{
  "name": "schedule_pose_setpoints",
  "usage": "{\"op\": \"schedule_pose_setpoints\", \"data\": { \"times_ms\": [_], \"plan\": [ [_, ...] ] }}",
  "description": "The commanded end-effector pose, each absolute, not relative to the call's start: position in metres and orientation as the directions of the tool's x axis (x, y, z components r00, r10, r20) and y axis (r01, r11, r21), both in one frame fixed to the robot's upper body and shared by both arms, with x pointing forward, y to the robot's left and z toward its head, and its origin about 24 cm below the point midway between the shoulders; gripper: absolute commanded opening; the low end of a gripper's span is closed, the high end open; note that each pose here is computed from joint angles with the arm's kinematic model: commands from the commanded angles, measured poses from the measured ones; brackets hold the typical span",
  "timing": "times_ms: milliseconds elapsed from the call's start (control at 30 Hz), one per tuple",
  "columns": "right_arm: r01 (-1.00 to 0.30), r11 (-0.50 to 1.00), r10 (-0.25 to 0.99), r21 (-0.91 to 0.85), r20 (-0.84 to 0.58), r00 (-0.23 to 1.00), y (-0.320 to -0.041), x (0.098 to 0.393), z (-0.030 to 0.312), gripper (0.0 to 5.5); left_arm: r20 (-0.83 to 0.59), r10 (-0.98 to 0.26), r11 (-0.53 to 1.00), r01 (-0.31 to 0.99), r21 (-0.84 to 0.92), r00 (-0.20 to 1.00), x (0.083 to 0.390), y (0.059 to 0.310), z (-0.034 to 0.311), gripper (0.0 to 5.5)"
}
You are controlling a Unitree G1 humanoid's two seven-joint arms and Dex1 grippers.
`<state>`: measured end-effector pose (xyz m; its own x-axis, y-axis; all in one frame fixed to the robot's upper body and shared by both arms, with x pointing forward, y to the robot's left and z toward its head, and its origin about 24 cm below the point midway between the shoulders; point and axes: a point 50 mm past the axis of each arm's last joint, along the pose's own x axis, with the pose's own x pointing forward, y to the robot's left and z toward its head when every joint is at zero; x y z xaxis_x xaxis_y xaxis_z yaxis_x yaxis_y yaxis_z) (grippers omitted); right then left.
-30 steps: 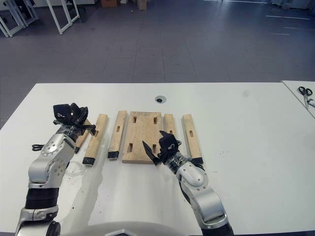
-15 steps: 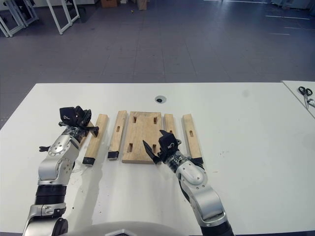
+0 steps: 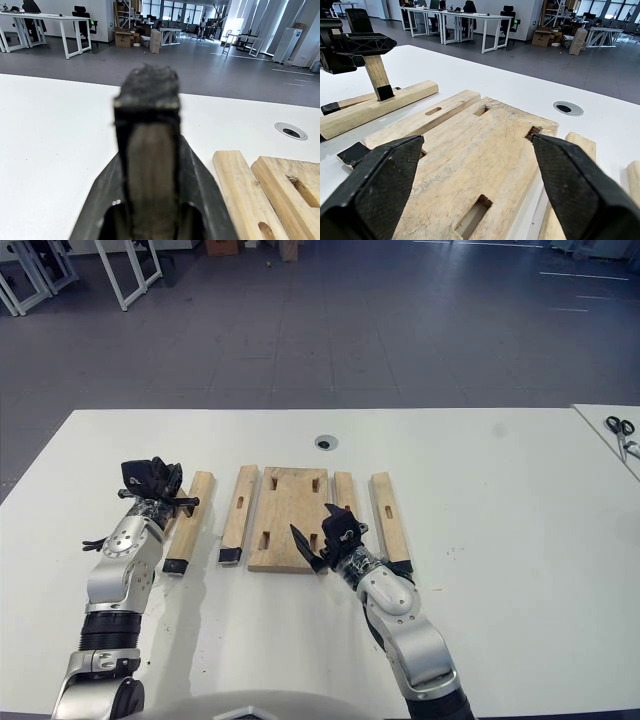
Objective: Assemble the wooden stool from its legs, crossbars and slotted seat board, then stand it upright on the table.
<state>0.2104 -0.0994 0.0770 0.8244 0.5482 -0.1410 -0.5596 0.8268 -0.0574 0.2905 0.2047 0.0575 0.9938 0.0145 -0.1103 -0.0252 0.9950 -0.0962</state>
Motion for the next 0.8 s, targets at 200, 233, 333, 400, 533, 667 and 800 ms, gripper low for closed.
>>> {"op": "schedule_pose_setpoints", "data": {
  "times_ms": [200,233,333,400,533,667,800],
  "plan": [
    [-0.551,0.831,0.542,-0.075,-0.113,0.833,-0.099,0.214,0.082,3.95,-0.546,0.048,0.996,-0.082,-0.038,0.836,0.259,0.209,-0.018,0.42],
    [-0.549,0.832,0.540,-0.077,-0.111,0.834,-0.099,0.214,0.082,3.95,-0.552,0.048,0.996,-0.082,-0.037,0.832,0.257,0.208,-0.019,0.42],
    [-0.536,0.842,0.528,-0.065,-0.105,0.843,-0.101,0.215,0.083,3.95,-0.529,0.045,0.996,-0.078,-0.041,0.847,0.253,0.203,-0.016,0.42],
    [-0.521,0.853,0.516,-0.043,-0.093,0.852,-0.103,0.216,0.084,3.95,-0.450,0.055,0.995,-0.086,-0.048,0.891,0.255,0.199,-0.001,0.42],
    [-0.510,0.859,0.505,-0.043,-0.083,0.859,-0.104,0.217,0.086,3.95,-0.316,0.080,0.991,-0.109,-0.075,0.945,0.255,0.190,0.032,0.42],
    [-0.507,0.861,0.504,-0.046,-0.068,0.861,-0.104,0.218,0.088,3.95,-0.219,0.099,0.990,-0.117,-0.072,0.971,0.260,0.184,0.055,0.42],
    [-0.511,0.858,0.507,-0.051,-0.062,0.859,-0.103,0.220,0.089,3.95,-0.168,0.076,0.994,-0.089,-0.070,0.983,0.262,0.177,0.060,0.84]
  ]
}}
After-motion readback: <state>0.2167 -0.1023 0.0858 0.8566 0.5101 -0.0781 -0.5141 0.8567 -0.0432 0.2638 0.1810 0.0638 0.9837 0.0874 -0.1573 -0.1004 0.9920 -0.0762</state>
